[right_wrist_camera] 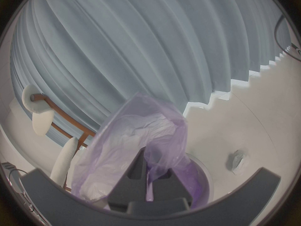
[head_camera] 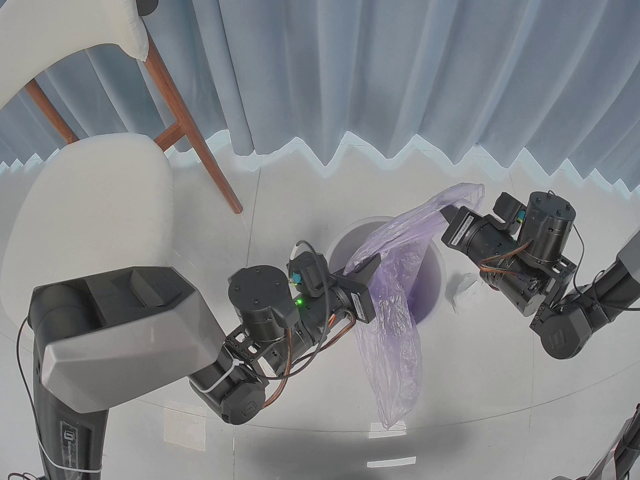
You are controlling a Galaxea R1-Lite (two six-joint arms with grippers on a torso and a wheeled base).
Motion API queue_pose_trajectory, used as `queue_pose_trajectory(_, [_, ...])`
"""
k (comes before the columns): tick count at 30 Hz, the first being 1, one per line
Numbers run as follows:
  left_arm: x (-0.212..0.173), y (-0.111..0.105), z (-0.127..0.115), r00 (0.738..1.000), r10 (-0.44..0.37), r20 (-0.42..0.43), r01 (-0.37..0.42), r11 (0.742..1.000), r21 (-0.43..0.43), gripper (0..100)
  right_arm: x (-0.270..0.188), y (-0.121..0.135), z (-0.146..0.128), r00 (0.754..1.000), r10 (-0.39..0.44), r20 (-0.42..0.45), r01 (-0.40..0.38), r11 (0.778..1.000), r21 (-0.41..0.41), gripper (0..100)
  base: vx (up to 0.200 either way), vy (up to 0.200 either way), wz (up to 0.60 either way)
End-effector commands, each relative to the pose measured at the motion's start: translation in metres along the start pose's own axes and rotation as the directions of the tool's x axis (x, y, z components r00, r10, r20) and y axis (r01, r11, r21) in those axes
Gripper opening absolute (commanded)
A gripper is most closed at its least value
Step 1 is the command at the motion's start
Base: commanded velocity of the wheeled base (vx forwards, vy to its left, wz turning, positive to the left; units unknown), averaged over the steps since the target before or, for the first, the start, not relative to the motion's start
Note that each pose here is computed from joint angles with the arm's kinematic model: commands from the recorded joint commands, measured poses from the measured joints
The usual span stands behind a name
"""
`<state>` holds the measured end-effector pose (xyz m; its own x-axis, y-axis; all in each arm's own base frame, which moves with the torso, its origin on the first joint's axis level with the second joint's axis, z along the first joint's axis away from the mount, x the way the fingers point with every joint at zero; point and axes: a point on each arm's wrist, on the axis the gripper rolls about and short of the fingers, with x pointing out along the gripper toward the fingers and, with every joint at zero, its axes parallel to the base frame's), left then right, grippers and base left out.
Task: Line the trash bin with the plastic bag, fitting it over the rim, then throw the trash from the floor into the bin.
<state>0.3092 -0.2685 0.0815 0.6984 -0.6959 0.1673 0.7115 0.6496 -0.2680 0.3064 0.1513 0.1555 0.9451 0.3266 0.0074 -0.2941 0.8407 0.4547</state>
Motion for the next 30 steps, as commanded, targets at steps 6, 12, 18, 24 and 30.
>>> queue_pose_trajectory(6, [0.008, 0.011, 0.003, 0.998, 0.046, 0.047, -0.042, 0.994, -0.098, 0, 0.014, -0.015, -0.024, 0.999, -0.032, -0.04, 0.032, 0.999, -0.013, 0, 0.0, 0.0, 0.0])
queue_pose_trajectory(12, [0.008, 0.008, 0.002, 0.998, 0.042, 0.043, -0.037, 0.994, -0.103, 0, 0.013, -0.011, -0.024, 0.999, -0.018, -0.032, 0.017, 1.0, -0.011, 0, 0.0, 0.0, 0.0])
queue_pose_trajectory(18, [0.008, 0.0, -0.001, 0.999, 0.022, 0.034, -0.018, 0.994, -0.108, 100, 0.013, -0.01, -0.019, 1.0, -0.014, -0.015, 0.014, 1.0, -0.007, 0, 0.0, 0.0, 0.0])
queue_pose_trajectory(24, [-0.014, -0.018, 0.012, 1.0, -0.017, -0.004, 0.017, 0.993, -0.114, 100, 0.011, -0.01, 0.0, 0.999, -0.01, 0.041, 0.01, 1.0, 0.001, 0, 0.0, 0.0, 0.0])
queue_pose_trajectory(30, [-0.051, -0.026, 0.034, 0.995, -0.077, -0.063, 0.071, 0.993, -0.094, 100, 0.011, -0.01, -0.001, 0.999, -0.012, 0.037, 0.012, 1.0, -0.001, 0, 0.0, 0.0, 0.0])
